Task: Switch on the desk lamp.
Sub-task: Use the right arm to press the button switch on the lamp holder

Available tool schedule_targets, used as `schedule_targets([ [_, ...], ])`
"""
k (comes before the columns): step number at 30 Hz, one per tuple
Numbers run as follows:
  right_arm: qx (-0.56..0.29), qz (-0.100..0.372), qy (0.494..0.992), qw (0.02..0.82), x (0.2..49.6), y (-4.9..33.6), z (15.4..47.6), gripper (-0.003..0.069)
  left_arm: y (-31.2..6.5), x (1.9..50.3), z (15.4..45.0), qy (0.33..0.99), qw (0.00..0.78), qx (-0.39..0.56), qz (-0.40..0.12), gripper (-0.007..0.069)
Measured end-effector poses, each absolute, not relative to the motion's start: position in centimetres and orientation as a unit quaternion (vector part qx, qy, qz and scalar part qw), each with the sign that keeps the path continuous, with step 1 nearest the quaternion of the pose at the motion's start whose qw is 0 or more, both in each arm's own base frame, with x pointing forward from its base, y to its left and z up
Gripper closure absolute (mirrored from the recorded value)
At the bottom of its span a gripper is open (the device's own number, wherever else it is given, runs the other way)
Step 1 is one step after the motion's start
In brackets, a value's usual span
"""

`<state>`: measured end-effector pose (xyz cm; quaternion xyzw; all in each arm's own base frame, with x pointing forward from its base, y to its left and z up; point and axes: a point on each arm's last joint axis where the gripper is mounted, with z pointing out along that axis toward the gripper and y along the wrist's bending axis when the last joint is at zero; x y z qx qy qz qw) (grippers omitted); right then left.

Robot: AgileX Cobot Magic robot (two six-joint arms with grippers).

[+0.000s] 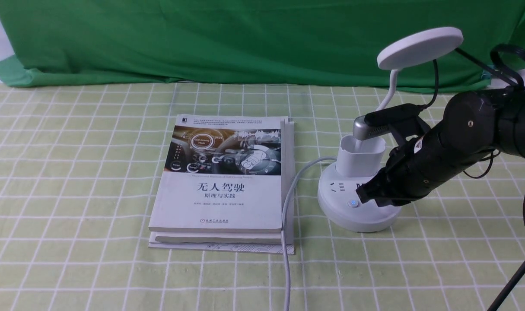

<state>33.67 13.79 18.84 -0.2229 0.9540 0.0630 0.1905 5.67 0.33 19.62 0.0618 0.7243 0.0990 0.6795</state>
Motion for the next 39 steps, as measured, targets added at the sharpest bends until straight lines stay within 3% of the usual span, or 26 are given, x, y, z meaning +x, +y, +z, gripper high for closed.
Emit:
schedule_targets([
  [17, -0.218, 0.063, 0.952, 0.204, 34.7, 13.7, 19.3, 0.0626, 0.3, 5.7, 19.6, 0.724, 0.68, 0.062, 0.099, 0.0606],
  [28, -0.216, 0.06, 0.959, 0.176, 35.1, 13.6, 17.7, 0.0625, 0.3, 5.7, 19.6, 0.724, 0.68, 0.062, 0.099, 0.0606],
  [32, -0.215, 0.061, 0.956, 0.191, 35.2, 13.6, 18.2, 0.0625, 0.3, 5.7, 19.6, 0.724, 0.68, 0.062, 0.099, 0.0606],
  [39, -0.216, 0.067, 0.948, 0.226, 33.8, 13.1, 22.2, 0.0625, 0.3, 5.7, 19.6, 0.724, 0.68, 0.062, 0.099, 0.0606],
])
